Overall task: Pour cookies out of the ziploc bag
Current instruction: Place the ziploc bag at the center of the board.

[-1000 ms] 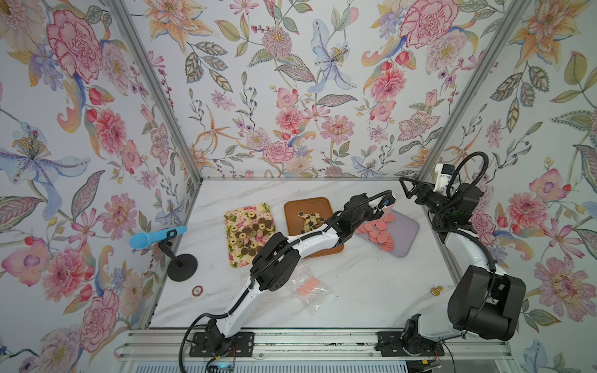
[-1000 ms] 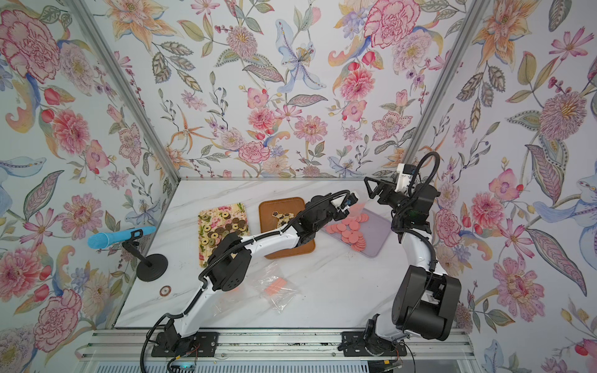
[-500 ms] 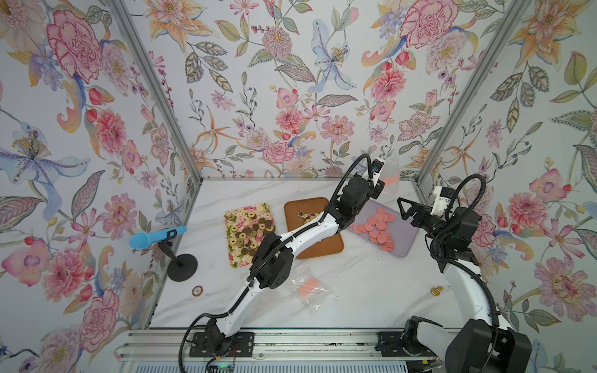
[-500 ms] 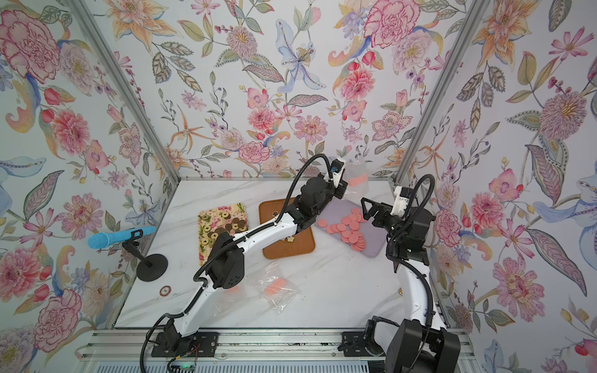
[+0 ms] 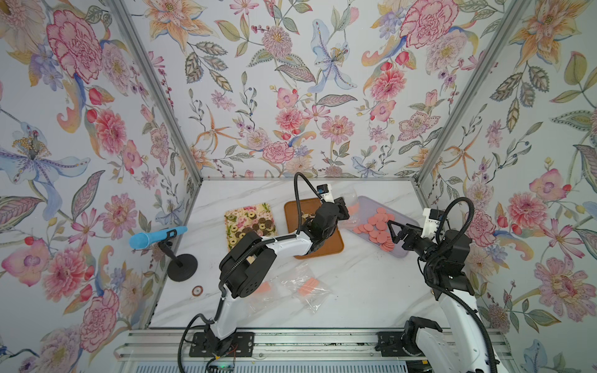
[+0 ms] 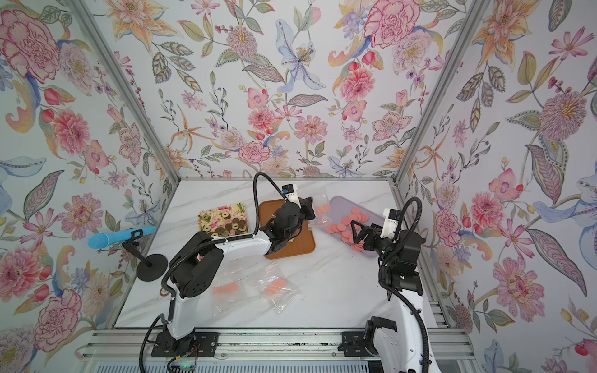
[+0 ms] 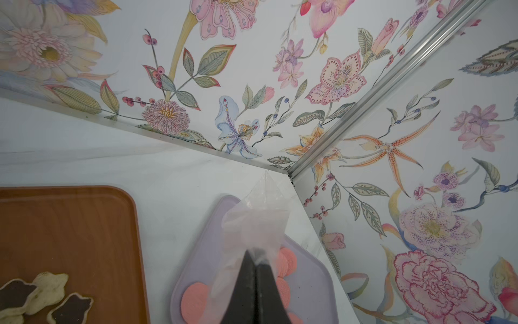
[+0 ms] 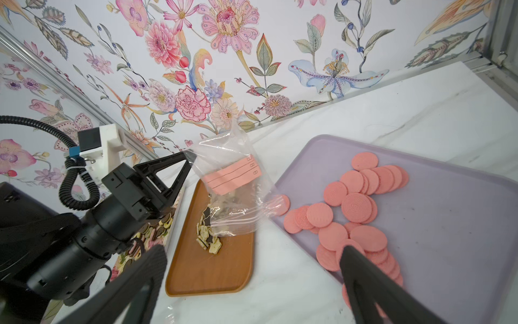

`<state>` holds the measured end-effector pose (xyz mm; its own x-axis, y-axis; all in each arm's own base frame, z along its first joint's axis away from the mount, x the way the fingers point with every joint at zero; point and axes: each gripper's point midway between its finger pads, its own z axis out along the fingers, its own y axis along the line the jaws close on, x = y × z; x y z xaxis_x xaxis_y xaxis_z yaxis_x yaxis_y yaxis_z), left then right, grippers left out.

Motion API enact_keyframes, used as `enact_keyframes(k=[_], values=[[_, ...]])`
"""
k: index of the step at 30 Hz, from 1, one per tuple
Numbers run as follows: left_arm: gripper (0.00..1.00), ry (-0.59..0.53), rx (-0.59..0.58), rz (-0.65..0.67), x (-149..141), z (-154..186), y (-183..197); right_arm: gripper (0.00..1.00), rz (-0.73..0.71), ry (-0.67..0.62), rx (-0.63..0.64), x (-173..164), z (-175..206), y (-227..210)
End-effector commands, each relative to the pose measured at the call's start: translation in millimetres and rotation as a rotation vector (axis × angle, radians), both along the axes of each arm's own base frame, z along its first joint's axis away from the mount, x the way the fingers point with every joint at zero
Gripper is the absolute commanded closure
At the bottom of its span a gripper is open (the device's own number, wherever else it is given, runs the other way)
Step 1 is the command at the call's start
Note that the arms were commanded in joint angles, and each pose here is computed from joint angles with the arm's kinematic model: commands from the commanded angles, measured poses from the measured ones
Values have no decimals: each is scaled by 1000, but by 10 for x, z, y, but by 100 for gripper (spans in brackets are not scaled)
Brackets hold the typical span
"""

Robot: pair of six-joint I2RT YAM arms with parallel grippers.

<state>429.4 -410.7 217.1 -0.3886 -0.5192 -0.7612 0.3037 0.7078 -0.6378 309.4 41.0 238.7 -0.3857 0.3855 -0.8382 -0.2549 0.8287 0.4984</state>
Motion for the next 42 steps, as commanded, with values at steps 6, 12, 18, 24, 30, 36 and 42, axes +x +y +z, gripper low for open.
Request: enact_keyframes(k=[6,12,18,24,30,36,42], values=[[100,13,-250,49,-592,350,409,0,93,9,-22,-144,-83,251],[100,85,-359,-130,-963,435,76,0,82,-13,-56,-217,40,250],[100,196,-381,-232,-1402,169,-67,0,98,8,-47,-310,-6,297],[100,329,-240,-279,-1686,-489,-161,0,122,43,-2,-347,-149,358],[100,428,-115,-273,-1838,-1133,-91,0,136,48,8,-388,-190,419],[100,441,9,-309,-1912,-1410,-189,0,148,64,1,-426,-258,458],[86,480,33,-320,-1969,-1485,-175,0,161,115,8,-457,-495,520]])
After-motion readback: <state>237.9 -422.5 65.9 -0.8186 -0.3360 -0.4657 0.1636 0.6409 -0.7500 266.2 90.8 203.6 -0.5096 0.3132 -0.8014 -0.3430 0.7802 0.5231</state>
